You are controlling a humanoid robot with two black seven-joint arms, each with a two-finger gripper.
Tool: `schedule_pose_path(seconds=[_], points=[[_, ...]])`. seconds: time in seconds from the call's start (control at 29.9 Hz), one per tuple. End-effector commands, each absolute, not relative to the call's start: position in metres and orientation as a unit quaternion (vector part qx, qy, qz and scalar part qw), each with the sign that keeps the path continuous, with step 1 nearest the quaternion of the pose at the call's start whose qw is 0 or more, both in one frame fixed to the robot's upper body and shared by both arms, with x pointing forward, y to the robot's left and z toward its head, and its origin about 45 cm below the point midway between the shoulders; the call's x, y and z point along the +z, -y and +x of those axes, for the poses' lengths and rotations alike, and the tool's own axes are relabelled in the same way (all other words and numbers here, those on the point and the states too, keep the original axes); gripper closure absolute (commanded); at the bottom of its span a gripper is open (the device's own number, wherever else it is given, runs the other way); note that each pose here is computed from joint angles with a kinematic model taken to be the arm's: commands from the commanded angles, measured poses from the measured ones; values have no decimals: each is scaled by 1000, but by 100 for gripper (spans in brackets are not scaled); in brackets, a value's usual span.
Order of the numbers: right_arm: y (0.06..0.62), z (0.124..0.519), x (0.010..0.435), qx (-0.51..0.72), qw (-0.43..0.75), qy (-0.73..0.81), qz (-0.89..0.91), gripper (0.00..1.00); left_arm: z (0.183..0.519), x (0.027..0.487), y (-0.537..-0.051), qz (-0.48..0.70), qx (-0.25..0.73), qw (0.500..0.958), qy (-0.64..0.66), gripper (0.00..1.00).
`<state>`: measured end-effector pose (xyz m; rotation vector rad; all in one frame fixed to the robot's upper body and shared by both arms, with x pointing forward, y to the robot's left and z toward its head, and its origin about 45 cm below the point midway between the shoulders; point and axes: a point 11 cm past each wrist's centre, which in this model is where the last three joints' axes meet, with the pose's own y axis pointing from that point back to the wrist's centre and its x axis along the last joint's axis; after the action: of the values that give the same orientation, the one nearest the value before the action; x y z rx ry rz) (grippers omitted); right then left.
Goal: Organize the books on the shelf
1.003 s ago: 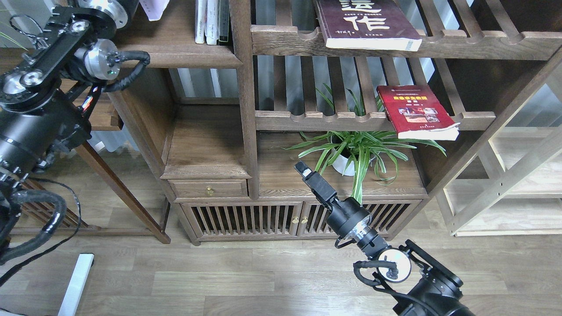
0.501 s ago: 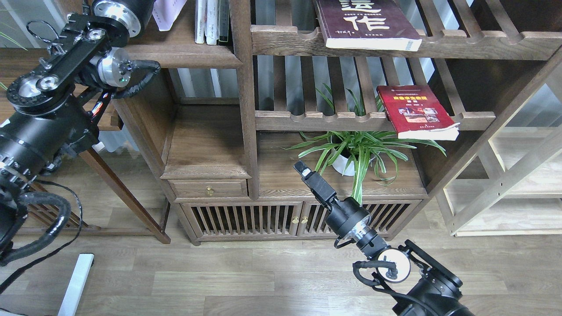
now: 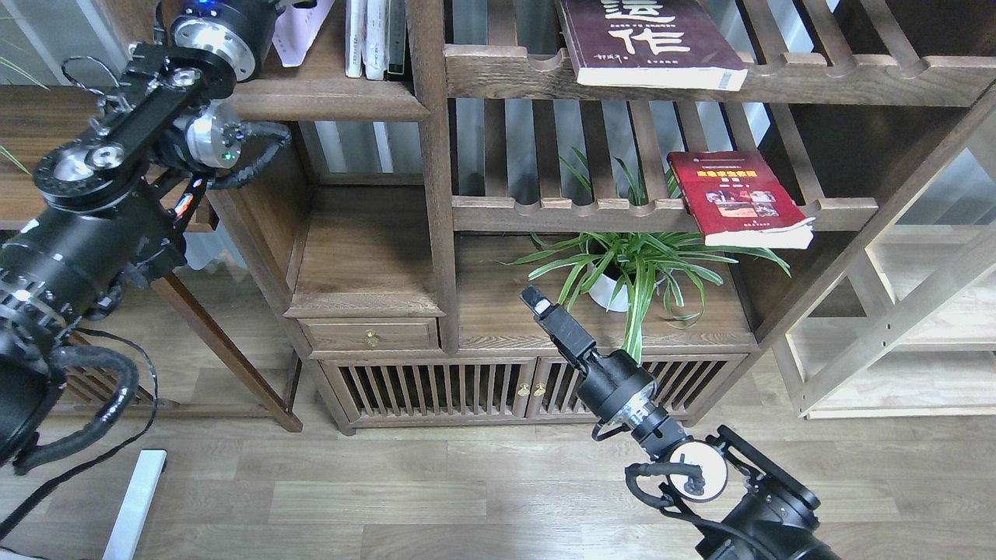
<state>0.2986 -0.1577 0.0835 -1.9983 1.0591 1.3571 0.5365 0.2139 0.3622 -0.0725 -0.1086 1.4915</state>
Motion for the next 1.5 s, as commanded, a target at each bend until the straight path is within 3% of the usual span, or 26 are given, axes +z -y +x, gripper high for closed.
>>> schedule_pose_path(seconds=[0.0, 0.2, 0.5, 0.97, 1.47], points=[[158, 299, 83, 498, 249, -390, -734, 1, 537, 359, -213, -30, 680, 731, 46, 99], [160, 294, 79, 502, 248, -393, -729, 1, 537, 358, -213, -29, 680, 731, 45, 96], [163, 294, 79, 501, 247, -395, -730, 1, 538, 356, -207, -20, 677, 735, 38, 79], [175, 291, 79, 496, 244, -402, -730, 1, 539, 362, -205, -21, 676, 735, 43, 62], [186, 281, 73, 498, 236, -411, -726, 1, 543, 418, -178, -61, 658, 747, 69, 60]])
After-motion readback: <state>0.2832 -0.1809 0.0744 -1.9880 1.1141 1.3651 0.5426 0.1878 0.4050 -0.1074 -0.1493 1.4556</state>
